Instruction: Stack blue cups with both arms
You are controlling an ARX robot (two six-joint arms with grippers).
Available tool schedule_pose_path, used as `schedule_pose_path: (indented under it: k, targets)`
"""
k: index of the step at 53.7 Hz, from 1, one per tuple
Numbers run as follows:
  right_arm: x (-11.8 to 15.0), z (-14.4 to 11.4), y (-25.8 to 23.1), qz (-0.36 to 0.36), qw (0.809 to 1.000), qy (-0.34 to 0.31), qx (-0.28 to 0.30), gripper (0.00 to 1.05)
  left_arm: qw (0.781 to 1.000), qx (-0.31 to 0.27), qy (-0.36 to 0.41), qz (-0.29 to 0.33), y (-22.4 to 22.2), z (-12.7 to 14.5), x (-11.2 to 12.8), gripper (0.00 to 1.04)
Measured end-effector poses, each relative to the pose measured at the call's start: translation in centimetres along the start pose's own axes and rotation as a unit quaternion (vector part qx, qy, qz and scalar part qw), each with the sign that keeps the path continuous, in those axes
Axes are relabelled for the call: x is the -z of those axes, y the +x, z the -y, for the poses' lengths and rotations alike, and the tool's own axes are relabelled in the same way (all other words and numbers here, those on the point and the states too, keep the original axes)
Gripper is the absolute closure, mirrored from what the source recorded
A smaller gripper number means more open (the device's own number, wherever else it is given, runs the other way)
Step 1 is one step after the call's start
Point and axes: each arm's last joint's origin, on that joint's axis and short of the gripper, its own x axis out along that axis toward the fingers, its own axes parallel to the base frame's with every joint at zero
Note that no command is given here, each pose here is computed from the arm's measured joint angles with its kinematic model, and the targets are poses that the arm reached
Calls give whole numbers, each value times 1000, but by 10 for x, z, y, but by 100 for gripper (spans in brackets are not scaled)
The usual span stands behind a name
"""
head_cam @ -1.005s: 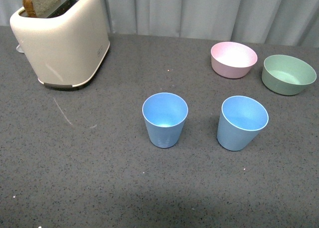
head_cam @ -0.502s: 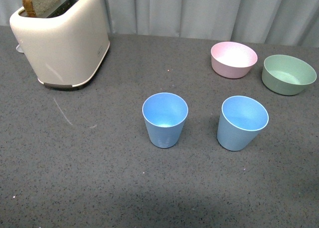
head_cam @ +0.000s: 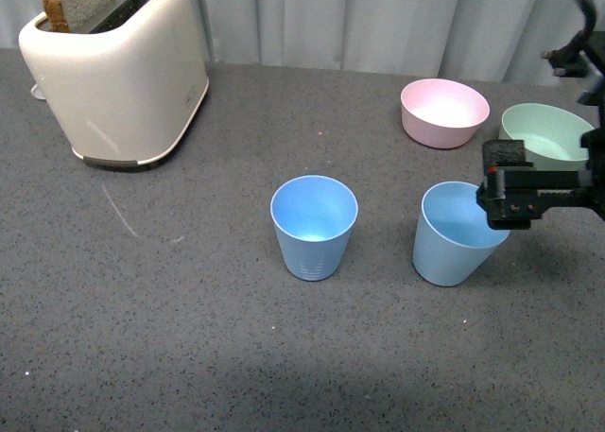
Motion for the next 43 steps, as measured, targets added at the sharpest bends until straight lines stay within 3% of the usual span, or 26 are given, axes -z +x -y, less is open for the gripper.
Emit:
schedule_pose_path:
  k: [7, 10, 14, 27, 38, 43]
  targets:
    - [0, -7, 19, -32, 999, -2, 5, 10, 1000, 0, 0, 0, 0, 0, 0, 7]
    - [1, -8, 22, -42, 999, -1, 10, 15, 1000, 0, 0, 0, 0, 0, 0, 7]
    - [2, -10, 25, -53, 998, 0, 14, 26, 1000, 0, 0, 0, 0, 0, 0, 7]
    - [-3, -12, 29, -60, 998, 13, 16, 74, 1000, 0, 0, 0, 0, 0, 0, 7]
    - [-3, -12, 28, -64, 998, 20, 14, 100, 1000, 0, 0, 0, 0, 0, 0, 7]
    - [-5, -12, 25, -61, 998, 21, 10, 104, 1000, 0, 0, 0, 0, 0, 0, 7]
